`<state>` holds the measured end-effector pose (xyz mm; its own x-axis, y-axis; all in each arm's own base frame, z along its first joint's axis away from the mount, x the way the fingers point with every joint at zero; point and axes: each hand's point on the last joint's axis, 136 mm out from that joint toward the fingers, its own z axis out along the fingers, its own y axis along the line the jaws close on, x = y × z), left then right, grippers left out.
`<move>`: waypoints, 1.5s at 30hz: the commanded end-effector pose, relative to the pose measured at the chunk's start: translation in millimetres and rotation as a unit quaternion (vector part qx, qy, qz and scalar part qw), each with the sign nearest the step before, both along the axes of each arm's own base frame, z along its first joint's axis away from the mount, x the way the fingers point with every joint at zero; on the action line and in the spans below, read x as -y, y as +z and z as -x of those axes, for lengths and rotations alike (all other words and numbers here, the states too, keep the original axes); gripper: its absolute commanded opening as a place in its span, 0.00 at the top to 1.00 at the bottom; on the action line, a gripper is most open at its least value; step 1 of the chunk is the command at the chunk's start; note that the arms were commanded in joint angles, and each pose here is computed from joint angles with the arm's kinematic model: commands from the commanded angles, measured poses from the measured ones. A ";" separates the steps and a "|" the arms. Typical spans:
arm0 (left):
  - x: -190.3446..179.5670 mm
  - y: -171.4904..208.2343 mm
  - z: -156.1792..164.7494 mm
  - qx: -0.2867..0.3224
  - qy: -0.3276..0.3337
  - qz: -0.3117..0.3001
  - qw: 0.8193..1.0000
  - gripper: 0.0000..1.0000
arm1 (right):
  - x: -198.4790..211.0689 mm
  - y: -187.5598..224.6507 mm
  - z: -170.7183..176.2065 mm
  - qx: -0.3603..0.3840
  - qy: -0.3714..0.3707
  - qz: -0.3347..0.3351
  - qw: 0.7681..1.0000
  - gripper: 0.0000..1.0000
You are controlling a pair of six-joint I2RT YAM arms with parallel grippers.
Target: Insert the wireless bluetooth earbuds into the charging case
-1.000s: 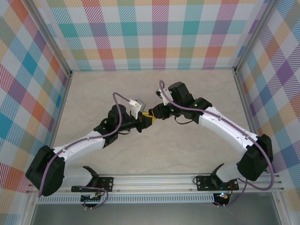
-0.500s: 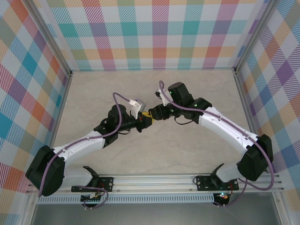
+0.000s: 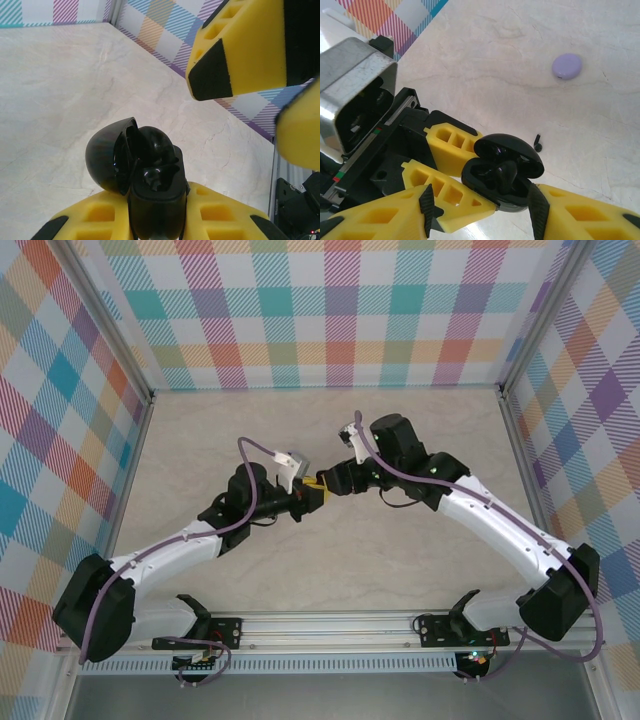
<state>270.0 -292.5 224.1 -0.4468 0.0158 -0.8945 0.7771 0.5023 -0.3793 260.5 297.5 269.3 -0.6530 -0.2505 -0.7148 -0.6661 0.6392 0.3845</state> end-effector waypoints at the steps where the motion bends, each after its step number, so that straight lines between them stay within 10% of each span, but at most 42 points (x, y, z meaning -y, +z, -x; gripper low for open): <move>1: -3.9 20.9 1.6 0.043 0.000 0.014 0.999 1.00 | 6.1 -1.6 5.3 0.001 -0.004 0.011 1.000 0.47; 45: 0.9 27.6 26.9 0.094 -0.055 -0.007 0.994 1.00 | 2.1 -26.9 -11.9 -0.054 -0.041 0.056 0.996 0.48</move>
